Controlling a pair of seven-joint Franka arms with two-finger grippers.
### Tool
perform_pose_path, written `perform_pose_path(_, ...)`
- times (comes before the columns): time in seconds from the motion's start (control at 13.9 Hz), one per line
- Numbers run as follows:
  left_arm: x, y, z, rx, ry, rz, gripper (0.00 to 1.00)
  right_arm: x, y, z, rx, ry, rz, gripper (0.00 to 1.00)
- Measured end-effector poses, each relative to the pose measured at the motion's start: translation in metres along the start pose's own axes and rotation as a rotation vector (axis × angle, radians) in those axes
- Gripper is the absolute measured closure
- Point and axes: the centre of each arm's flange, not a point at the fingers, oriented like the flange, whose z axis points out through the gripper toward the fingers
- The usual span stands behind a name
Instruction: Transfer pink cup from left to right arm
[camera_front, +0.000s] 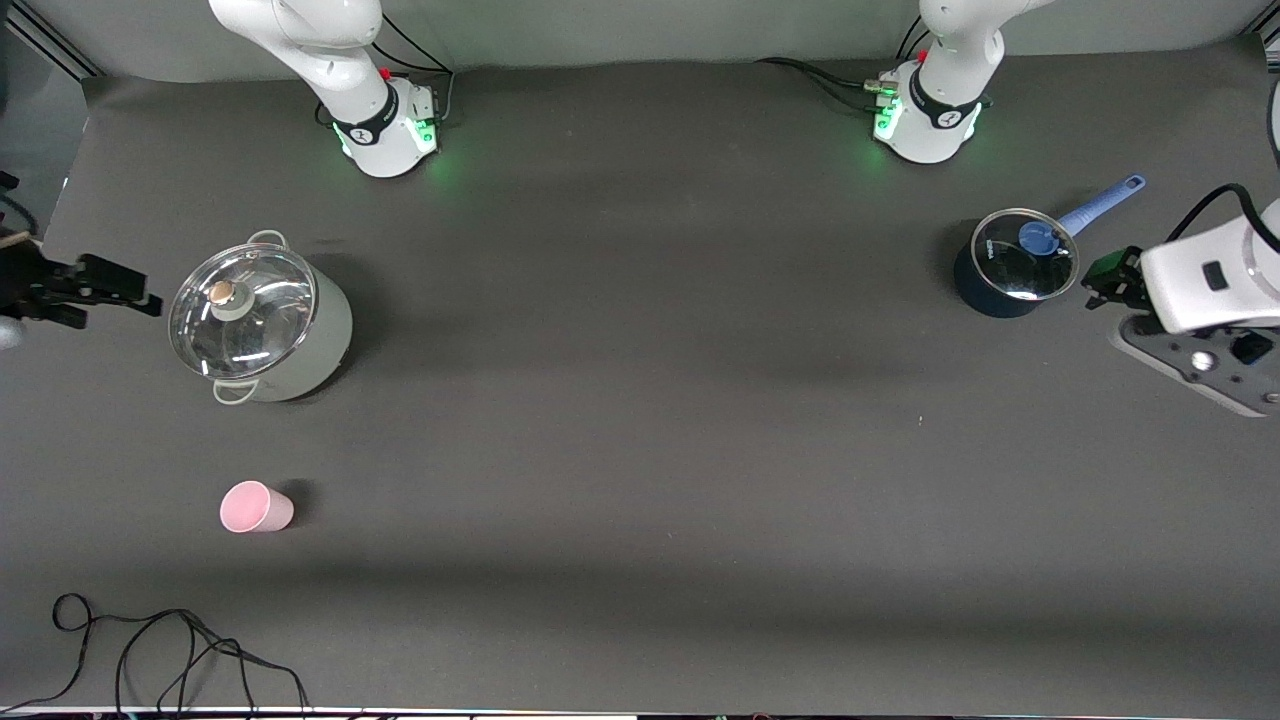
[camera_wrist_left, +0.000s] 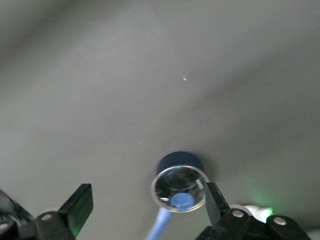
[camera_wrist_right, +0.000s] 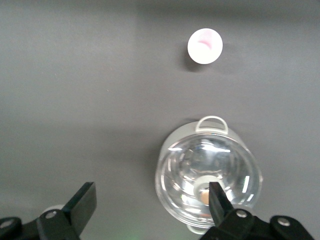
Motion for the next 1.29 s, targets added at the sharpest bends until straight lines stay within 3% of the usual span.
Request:
perform_pose_path(0.14, -0.002, -0.005, 0.001, -0.01, 0.002, -0.138, 0.0, 0.001, -0.017, 0.0, -0.015, 0.002, 0.012, 0.0)
perform_pose_path(0.36, 0.0, 0.001, -0.001, -0.035, 0.012, -0.229, 0.0, -0.007, -0.016, -0.014, -0.027, 0.026, 0.041, 0.0)
perform_pose_path(0.72, 0.0, 0.003, -0.001, -0.058, 0.014, -0.245, 0.0, -0.009, -0.021, -0.019, -0.051, 0.076, 0.114, 0.0)
perform_pose_path(1.29, -0.002, 0.013, 0.0, -0.049, -0.008, -0.282, 0.0, -0.004, -0.029, -0.017, -0.058, 0.104, 0.088, 0.0)
